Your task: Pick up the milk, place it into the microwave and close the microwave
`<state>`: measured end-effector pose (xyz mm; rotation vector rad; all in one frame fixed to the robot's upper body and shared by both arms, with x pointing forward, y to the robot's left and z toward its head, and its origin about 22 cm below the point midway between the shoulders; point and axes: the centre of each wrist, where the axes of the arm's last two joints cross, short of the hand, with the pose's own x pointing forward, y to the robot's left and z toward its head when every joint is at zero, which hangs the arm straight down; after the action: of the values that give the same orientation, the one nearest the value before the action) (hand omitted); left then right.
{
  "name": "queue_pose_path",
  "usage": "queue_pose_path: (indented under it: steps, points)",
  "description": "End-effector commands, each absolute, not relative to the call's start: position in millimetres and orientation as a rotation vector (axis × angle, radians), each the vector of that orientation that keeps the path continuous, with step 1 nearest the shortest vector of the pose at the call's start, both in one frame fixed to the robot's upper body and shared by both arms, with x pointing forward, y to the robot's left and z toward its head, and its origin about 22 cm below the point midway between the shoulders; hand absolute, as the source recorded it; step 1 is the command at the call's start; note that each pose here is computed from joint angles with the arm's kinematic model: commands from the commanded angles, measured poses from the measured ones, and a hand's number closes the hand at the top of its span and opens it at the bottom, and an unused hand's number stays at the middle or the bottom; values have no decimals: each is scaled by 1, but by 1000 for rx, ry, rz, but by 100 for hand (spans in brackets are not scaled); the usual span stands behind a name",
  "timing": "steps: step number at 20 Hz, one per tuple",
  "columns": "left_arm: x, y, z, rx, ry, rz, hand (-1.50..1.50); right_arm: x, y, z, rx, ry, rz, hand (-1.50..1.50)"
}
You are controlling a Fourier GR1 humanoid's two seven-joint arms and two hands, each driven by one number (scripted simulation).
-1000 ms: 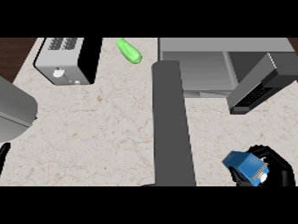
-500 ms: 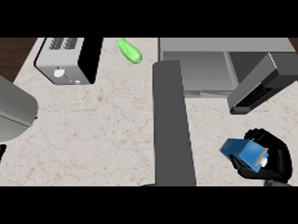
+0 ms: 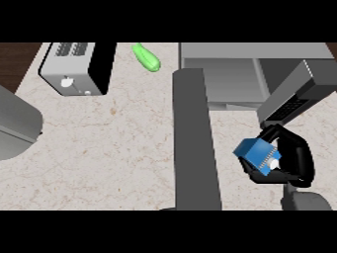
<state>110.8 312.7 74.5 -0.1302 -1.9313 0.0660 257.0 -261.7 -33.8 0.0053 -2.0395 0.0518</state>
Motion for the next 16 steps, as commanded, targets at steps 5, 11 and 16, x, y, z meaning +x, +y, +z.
queue_pose_path:
  steps: [5,11,16]
  points:
    - [114,337,77,-129,-1916,52,-150,317,-228,3,-109,-1995,135,150]
    - [122,319,63,-114,-1933,65,-150,376,-215,9,-120,-1934,122,150]
    - [114,330,74,-145,-1926,52,-150,403,-194,16,-144,-1934,175,150]
